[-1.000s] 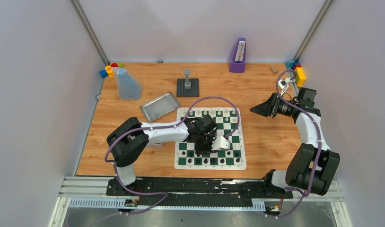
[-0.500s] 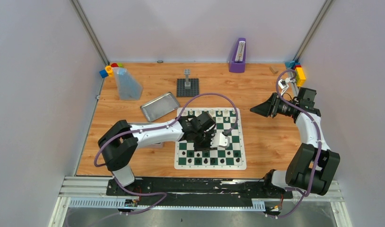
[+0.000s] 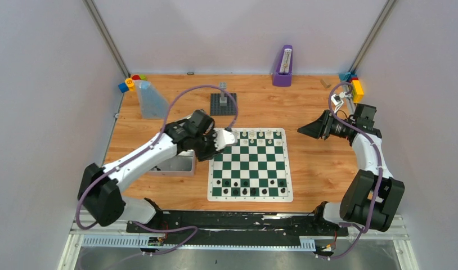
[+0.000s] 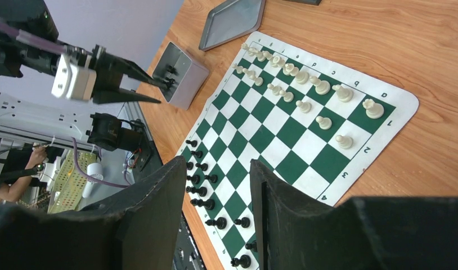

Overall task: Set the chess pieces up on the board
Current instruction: Place the chess piece on the chessboard, then adjust the storage box at the center of the board, then pick up the chess piece from the storage box.

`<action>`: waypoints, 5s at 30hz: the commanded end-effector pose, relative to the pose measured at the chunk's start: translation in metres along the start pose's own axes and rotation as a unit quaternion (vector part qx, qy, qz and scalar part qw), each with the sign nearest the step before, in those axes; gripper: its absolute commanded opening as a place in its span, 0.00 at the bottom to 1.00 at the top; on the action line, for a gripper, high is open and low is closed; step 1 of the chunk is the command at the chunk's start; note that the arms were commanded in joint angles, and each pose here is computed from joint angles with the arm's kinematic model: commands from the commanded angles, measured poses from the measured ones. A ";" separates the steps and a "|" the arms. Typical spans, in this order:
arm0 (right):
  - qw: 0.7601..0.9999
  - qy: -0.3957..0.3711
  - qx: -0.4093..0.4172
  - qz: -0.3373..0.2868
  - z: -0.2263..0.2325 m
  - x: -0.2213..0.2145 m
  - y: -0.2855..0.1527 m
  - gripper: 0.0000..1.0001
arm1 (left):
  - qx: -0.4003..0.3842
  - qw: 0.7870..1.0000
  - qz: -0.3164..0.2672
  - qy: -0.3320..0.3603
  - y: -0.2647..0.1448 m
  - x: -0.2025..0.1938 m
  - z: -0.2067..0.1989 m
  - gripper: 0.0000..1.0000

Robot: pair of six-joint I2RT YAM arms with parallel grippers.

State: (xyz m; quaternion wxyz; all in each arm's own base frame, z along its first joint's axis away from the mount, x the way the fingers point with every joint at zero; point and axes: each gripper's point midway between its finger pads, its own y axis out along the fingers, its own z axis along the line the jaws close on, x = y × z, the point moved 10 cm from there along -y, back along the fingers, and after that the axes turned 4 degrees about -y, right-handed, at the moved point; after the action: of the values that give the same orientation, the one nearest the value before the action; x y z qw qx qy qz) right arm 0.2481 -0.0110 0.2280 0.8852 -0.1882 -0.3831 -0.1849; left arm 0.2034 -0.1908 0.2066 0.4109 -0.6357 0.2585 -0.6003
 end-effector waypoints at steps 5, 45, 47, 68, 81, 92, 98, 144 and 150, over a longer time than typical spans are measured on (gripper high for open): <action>0.999 -0.028 0.021 -0.010 0.002 0.014 -0.001 0.47 | 0.121 0.980 0.082 -0.132 -0.074 -0.097 0.013 0.45; 0.998 -0.049 -0.043 0.013 -0.012 0.013 0.000 0.48 | 0.175 0.889 0.189 -0.379 -0.062 -0.190 0.054 0.60; 0.998 -0.051 -0.044 0.012 -0.011 0.014 0.000 0.48 | 0.197 0.888 0.162 -0.383 -0.076 -0.188 0.056 0.60; 0.997 -0.061 -0.042 0.011 -0.005 0.015 0.000 0.48 | 0.199 0.842 0.155 -0.478 -0.083 -0.223 0.093 0.63; 0.997 -0.057 -0.043 0.013 -0.008 0.013 0.000 0.48 | 0.170 0.862 0.117 -0.462 -0.066 -0.220 0.118 0.17; 0.997 -0.057 -0.045 0.014 -0.009 0.013 0.000 0.48 | 0.109 0.936 0.161 -0.293 -0.027 -0.164 0.134 0.04; 0.997 -0.056 -0.046 0.016 -0.010 0.013 0.001 0.48 | 0.037 0.967 0.186 -0.168 0.000 -0.131 0.128 0.01; 0.997 -0.055 -0.046 0.018 -0.010 0.011 0.001 0.48 | 0.054 0.981 0.127 -0.135 -0.024 -0.130 0.065 0.44; 0.997 -0.055 -0.046 0.018 -0.011 0.011 0.001 0.48 | 0.054 0.978 0.150 -0.134 -0.017 -0.138 0.075 0.44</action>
State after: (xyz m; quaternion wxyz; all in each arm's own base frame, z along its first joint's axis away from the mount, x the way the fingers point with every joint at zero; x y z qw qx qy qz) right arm 0.2570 -0.0167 0.2170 0.8726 -0.2498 -0.3797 -0.1788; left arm 0.2428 -0.0551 0.1492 0.5562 -0.6523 0.2647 -0.4417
